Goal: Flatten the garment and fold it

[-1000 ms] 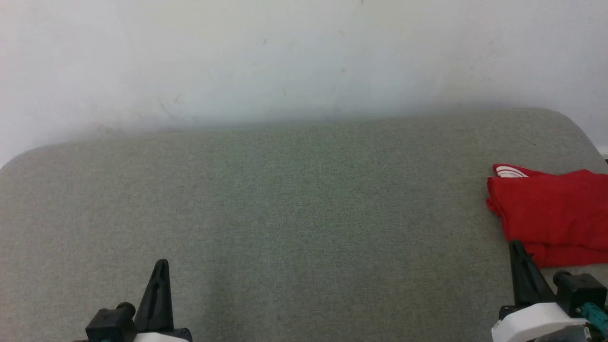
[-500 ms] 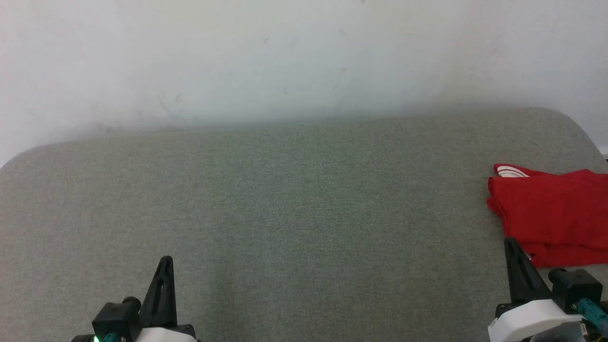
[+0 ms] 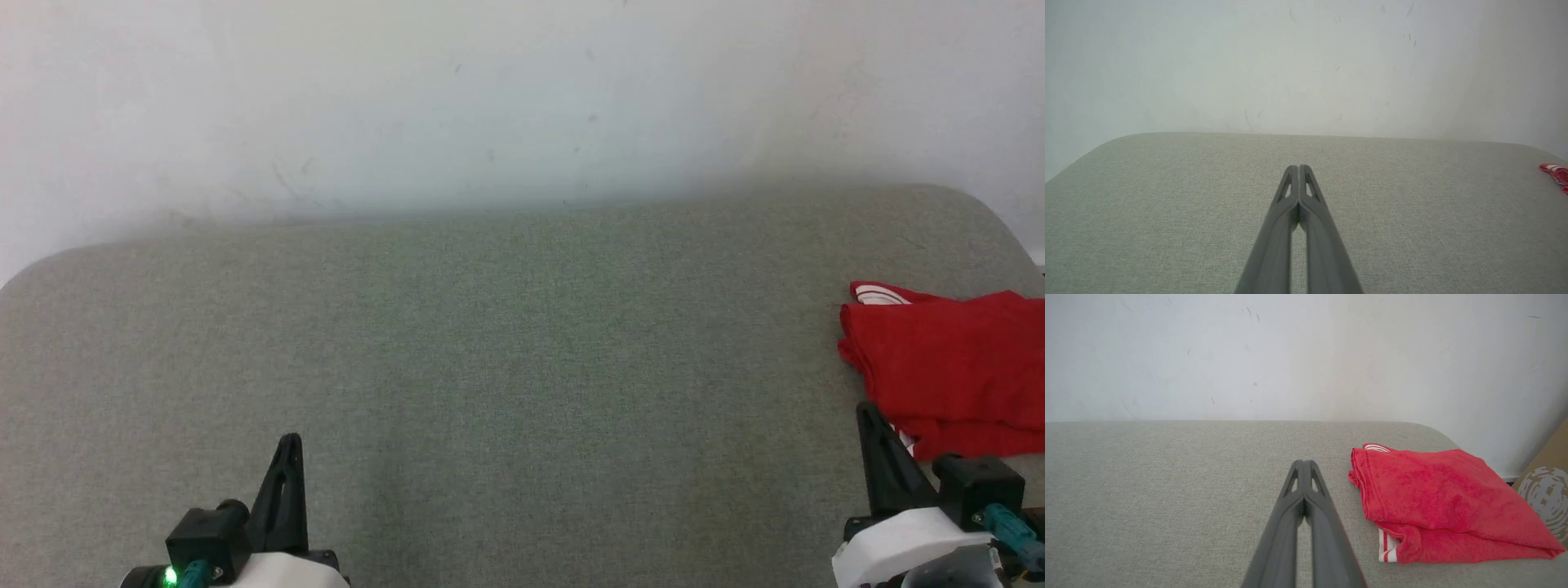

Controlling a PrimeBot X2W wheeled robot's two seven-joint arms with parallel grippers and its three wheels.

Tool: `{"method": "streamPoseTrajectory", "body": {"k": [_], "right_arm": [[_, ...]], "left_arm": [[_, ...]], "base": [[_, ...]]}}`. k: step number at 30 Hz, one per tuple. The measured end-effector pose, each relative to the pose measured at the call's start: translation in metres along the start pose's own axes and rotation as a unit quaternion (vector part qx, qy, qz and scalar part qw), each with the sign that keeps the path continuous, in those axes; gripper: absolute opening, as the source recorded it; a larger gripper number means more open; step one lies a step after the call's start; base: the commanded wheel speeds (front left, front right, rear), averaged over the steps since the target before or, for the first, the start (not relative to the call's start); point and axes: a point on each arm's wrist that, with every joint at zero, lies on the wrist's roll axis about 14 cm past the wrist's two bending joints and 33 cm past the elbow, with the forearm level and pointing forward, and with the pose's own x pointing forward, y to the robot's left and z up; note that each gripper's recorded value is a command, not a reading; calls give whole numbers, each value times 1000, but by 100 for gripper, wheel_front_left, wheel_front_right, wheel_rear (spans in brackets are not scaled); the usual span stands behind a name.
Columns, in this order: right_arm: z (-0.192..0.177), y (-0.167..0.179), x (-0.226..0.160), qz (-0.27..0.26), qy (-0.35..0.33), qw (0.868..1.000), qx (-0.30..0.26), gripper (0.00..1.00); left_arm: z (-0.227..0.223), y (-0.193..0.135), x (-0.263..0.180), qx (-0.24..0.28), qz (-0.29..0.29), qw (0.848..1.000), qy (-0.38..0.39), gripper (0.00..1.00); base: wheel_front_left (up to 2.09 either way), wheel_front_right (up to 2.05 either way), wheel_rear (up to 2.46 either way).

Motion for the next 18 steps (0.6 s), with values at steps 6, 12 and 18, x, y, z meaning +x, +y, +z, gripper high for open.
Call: {"method": "streamPoseTrajectory", "body": {"k": [6, 12, 18], "right_arm": [[3, 3, 3, 5, -1, 1000, -1, 0], [5, 5, 4, 8, 0, 1000, -3, 0], [7, 8, 6, 12, -1, 1000, -5, 0]], "left_arm": [[2, -1, 4, 2, -2, 1000, 1, 0], [2, -3, 5, 5, -5, 1000, 3, 0], [1, -4, 6, 12, -6, 1000, 9, 0]], "base": [[0, 0, 0], [0, 0, 0], [0, 0, 0]]}}
